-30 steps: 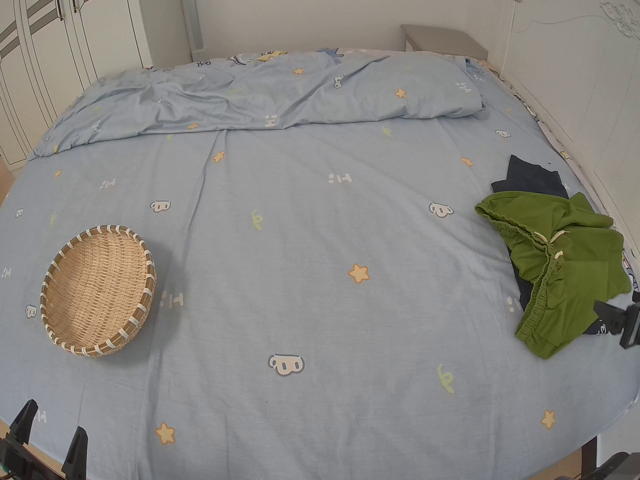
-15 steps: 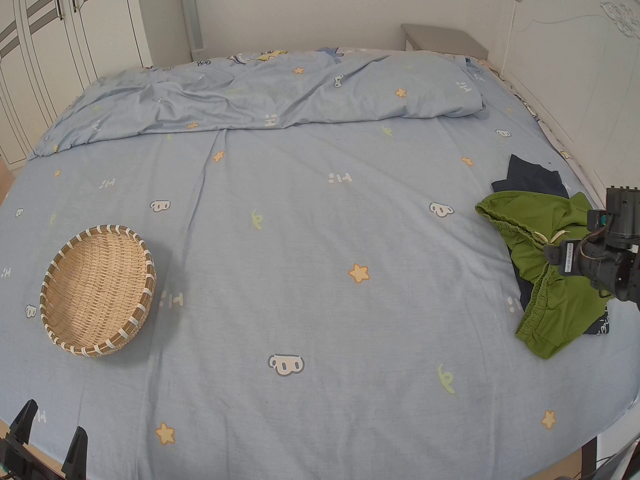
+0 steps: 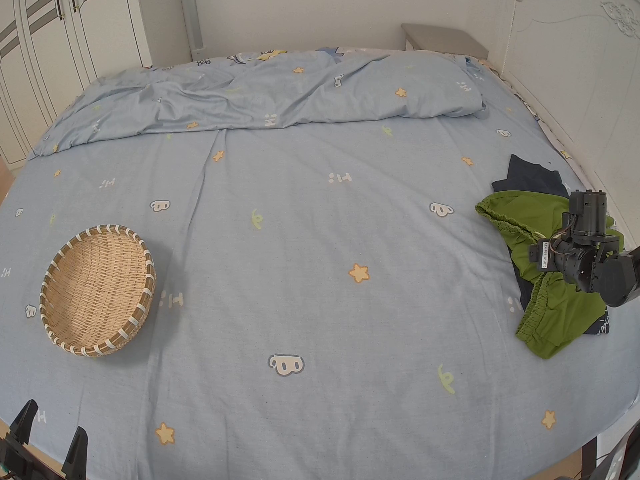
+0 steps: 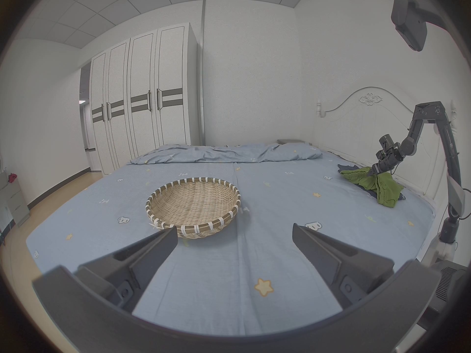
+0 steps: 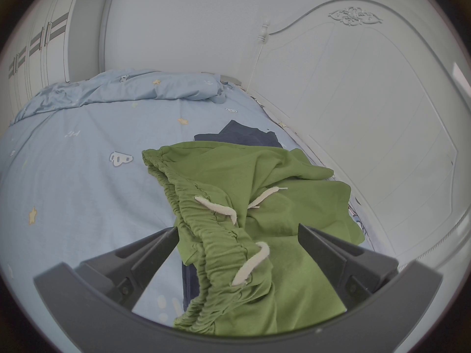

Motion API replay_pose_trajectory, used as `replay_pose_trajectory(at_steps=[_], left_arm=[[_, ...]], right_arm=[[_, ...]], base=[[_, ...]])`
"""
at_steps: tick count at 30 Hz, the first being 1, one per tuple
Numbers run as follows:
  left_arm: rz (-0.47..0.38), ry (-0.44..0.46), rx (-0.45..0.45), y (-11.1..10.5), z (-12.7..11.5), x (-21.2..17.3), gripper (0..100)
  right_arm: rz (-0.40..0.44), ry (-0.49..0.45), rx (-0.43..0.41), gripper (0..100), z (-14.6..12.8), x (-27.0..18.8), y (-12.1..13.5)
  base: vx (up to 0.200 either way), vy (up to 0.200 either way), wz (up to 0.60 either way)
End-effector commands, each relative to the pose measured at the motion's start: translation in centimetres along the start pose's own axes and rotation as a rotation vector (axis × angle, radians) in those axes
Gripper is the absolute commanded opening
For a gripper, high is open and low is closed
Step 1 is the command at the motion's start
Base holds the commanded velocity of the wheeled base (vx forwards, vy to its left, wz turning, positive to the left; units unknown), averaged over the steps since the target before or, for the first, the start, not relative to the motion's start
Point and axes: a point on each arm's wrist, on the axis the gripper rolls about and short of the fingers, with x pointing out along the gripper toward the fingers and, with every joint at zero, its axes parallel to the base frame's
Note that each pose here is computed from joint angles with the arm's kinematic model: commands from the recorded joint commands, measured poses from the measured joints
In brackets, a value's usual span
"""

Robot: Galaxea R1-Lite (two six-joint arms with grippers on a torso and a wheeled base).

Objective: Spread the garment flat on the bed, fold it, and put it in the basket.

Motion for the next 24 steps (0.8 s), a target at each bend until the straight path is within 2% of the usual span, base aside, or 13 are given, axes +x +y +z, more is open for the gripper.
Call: replay_pose_trajectory(at_steps=[1, 2, 16, 21, 24], left_arm=[[0.000, 0.012, 0.000, 0.0, -0.5, 0.1, 100], [0.000, 0.012, 0.000, 0.0, -0.5, 0.1, 100], [0.000, 0.012, 0.000, 0.0, -0.5, 0.1, 100], [0.000, 0.012, 0.000, 0.0, -0.5, 0.1, 100], [0.000, 0.012, 0.000, 0.0, -0.5, 0.1, 100]], right_arm=[[-0.002, 0.008, -0.003, 100, -0.1, 0.4, 0.2], [-0.002, 0.008, -0.002, 0, -0.1, 0.4, 0.2], [0.004, 0.009, -0.011, 0, 0.4, 0.0, 0.2], [0.028, 0.004, -0.016, 0, 2.2, -2.2, -0.4], [0.095, 0.002, -0.030, 0, 4.2, -5.6, 0.2]], base=[[0.000, 0.000, 0.00], [0.000, 0.000, 0.00], [0.000, 0.000, 0.00], [0.000, 0.000, 0.00], [0.000, 0.000, 0.00]])
